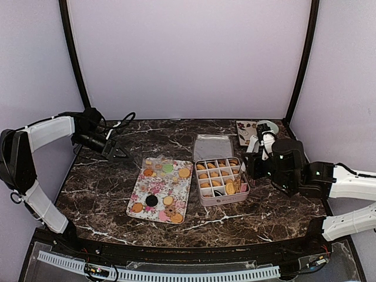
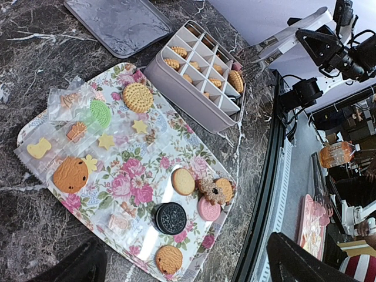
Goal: Pack the cookies
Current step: Place the fake cookies in the empty pocket of the box, then place the clamp on the plate.
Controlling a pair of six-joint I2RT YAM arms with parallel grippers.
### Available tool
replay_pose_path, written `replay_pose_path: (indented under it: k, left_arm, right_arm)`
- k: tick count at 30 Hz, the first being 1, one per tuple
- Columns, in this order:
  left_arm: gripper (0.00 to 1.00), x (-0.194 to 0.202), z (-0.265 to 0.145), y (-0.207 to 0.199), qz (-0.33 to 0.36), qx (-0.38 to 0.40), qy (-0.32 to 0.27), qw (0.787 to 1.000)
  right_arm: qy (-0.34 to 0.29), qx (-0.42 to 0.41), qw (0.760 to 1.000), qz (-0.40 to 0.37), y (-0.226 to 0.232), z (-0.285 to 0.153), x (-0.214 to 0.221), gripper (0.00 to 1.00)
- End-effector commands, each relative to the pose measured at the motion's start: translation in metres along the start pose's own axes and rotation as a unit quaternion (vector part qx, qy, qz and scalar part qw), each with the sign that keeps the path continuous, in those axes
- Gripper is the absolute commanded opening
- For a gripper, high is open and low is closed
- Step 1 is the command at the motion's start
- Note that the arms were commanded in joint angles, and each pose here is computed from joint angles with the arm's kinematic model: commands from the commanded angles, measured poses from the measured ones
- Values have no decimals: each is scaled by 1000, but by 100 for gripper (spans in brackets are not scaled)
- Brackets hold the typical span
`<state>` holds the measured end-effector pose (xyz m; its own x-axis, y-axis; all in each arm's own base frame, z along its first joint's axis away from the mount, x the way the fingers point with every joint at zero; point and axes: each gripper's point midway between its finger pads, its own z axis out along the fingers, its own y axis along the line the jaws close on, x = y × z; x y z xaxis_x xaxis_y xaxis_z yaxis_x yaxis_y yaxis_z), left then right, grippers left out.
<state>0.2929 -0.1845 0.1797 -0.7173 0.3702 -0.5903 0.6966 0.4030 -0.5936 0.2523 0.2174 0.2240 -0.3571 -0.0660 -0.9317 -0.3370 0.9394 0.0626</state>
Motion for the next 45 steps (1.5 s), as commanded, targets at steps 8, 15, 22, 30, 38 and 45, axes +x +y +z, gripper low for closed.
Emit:
replay_pose_path:
  k: [8,15,22,30,38,45]
  left_arm:
    - [97,-2,-4,-12,8,14,-5,1000]
    - [97,-2,-4,-13,9,15,-6,1000]
    - [97,-2,-5,-14,9,16,-5,1000]
    - [99,0,-2,-2,-13,-3,11,1000]
    - [99,3,-8,12,-15,-41,22,999]
    - [99,9,-17,25,-42,-49,14,998]
  right_arm:
    - [-41,-6,999,26,0,-11,-35,42]
    - [-67,-29,996,44,7,-17,-56,34]
    - [-84,-36,995,32,17,-17,-79,28]
    - [-98,-94,989,57,43,-13,-112,27]
    - [35,-244,966,77,145,38,-104,26]
    - [221,-277,933,66,213,108,-33,29]
